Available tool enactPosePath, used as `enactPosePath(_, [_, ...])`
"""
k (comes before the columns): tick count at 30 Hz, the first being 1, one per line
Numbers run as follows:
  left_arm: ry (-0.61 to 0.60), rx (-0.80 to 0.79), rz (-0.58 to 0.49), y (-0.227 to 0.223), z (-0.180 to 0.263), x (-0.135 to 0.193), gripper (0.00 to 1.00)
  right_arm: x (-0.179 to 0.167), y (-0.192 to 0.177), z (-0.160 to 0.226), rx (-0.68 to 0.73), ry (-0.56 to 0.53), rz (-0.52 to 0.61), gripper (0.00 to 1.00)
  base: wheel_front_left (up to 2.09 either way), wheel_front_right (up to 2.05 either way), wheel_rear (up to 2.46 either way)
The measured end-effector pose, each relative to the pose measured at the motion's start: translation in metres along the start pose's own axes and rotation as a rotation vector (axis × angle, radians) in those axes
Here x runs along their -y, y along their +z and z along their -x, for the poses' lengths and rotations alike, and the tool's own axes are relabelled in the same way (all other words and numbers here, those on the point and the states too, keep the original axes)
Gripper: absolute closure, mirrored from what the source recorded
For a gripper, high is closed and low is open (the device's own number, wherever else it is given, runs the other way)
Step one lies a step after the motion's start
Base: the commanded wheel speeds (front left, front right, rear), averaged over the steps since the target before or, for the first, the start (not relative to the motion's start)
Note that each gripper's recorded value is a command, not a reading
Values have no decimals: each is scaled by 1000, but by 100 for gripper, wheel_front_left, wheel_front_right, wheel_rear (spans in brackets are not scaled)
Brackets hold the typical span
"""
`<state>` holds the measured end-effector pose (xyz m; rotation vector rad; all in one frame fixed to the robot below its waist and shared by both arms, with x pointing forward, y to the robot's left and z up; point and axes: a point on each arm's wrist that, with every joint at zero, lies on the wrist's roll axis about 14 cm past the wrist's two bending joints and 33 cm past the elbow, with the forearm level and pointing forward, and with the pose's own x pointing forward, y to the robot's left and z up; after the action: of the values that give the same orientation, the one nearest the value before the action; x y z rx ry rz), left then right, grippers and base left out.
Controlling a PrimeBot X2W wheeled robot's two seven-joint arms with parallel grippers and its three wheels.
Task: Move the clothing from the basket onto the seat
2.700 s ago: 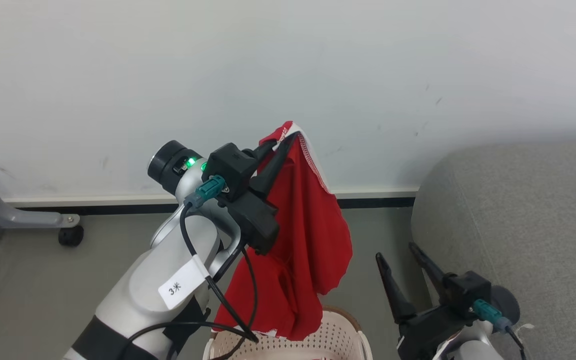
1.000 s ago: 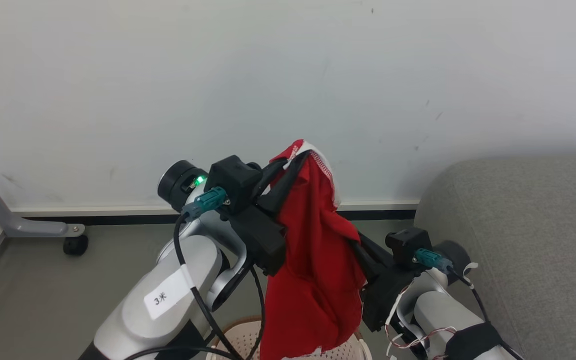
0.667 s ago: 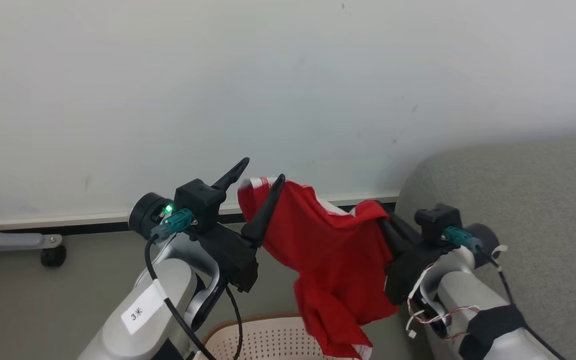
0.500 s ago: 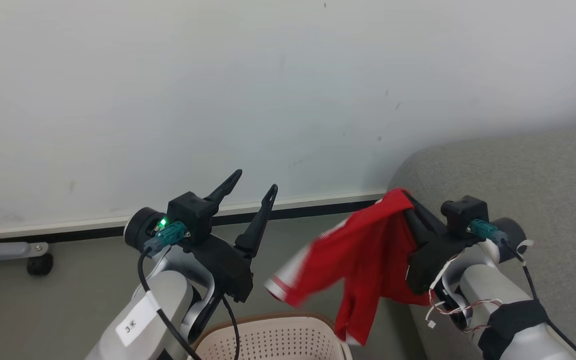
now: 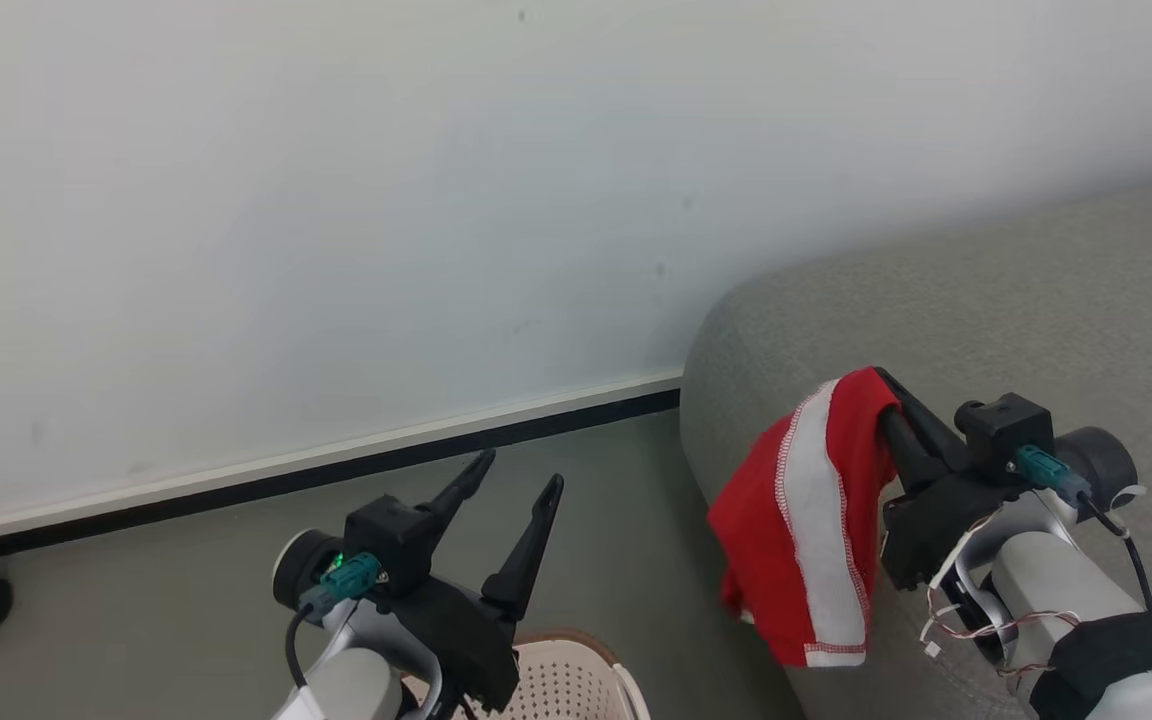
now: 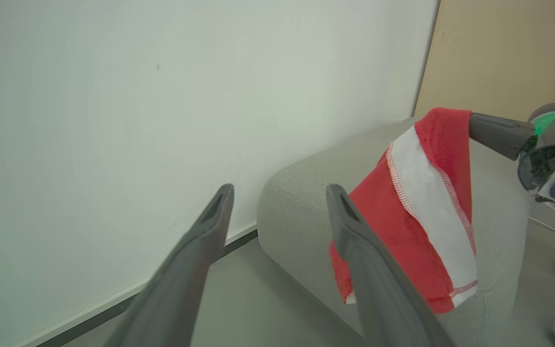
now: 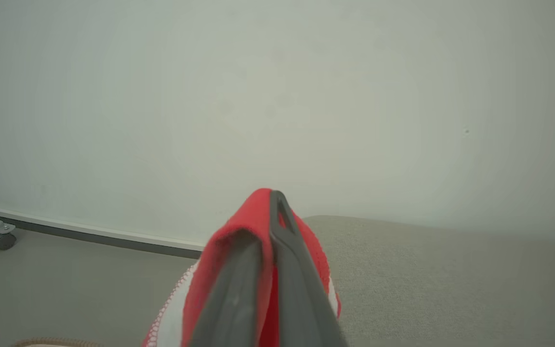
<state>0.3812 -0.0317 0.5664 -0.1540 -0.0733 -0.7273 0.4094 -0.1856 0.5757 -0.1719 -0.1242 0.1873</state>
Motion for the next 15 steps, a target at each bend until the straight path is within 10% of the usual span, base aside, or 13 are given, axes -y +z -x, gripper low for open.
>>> enactPosePath(15, [-204,-45,100,-31,-18,84,0,61,15,59,58,-165,63,100,0,0,0])
